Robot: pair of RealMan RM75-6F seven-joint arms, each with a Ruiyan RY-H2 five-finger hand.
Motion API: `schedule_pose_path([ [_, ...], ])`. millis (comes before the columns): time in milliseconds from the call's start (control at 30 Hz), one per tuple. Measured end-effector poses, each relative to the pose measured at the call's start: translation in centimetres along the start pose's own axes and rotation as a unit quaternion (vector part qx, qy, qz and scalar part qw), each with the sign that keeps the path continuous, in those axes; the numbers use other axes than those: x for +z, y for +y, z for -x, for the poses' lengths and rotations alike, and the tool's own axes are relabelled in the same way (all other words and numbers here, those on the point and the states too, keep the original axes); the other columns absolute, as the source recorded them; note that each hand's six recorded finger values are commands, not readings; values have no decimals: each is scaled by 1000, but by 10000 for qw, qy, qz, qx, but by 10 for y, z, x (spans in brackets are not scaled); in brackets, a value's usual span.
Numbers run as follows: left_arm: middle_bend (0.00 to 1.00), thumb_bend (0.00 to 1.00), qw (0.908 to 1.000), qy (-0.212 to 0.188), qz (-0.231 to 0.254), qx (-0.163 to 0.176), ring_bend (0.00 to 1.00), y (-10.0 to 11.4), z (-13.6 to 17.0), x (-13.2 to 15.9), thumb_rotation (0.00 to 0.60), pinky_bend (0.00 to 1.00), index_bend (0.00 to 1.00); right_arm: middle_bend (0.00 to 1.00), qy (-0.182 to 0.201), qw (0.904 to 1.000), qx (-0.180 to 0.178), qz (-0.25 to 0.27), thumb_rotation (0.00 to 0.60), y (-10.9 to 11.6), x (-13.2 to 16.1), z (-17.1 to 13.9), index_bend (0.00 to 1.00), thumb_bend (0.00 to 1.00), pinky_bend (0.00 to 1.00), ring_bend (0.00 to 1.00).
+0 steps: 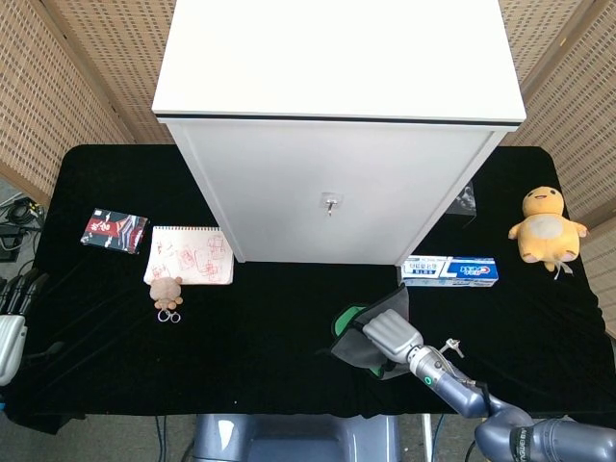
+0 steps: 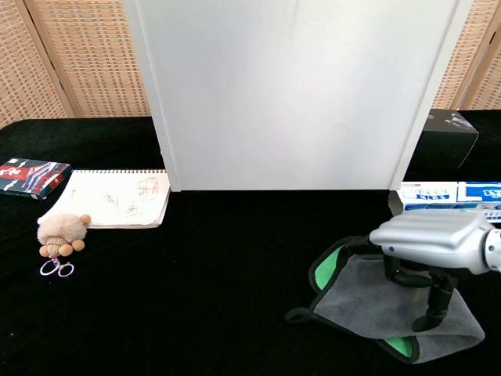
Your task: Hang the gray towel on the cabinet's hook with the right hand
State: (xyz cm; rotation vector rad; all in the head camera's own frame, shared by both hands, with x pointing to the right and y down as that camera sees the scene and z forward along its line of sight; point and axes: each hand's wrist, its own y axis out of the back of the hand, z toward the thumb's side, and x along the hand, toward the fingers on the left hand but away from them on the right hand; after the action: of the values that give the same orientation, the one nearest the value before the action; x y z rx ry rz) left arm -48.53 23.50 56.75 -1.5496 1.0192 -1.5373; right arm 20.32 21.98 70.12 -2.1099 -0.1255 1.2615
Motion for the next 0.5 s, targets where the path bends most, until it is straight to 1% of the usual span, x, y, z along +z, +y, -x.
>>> schedule_pose_path([
  [233,0,0,10000,28,-6,4,0,0,0,-1,600,0,0,958,64,9999,49,-80,600,-9,15,12,228,91,1000,971],
  [333,0,0,10000,35,-3,5,0,0,0,-2,600,0,0,958,32,9999,39,-140,600,-12,16,16,229,130,1000,971],
  [433,0,0,10000,40,-6,-7,0,-1,-1,-2,600,0,0,958,14,9998,53,-182,600,-14,16,18,241,191,1000,971],
  [500,0,0,10000,38,-7,-12,0,-1,-1,-2,600,0,0,958,-2,9997,67,-216,600,-15,16,19,271,243,1000,971],
])
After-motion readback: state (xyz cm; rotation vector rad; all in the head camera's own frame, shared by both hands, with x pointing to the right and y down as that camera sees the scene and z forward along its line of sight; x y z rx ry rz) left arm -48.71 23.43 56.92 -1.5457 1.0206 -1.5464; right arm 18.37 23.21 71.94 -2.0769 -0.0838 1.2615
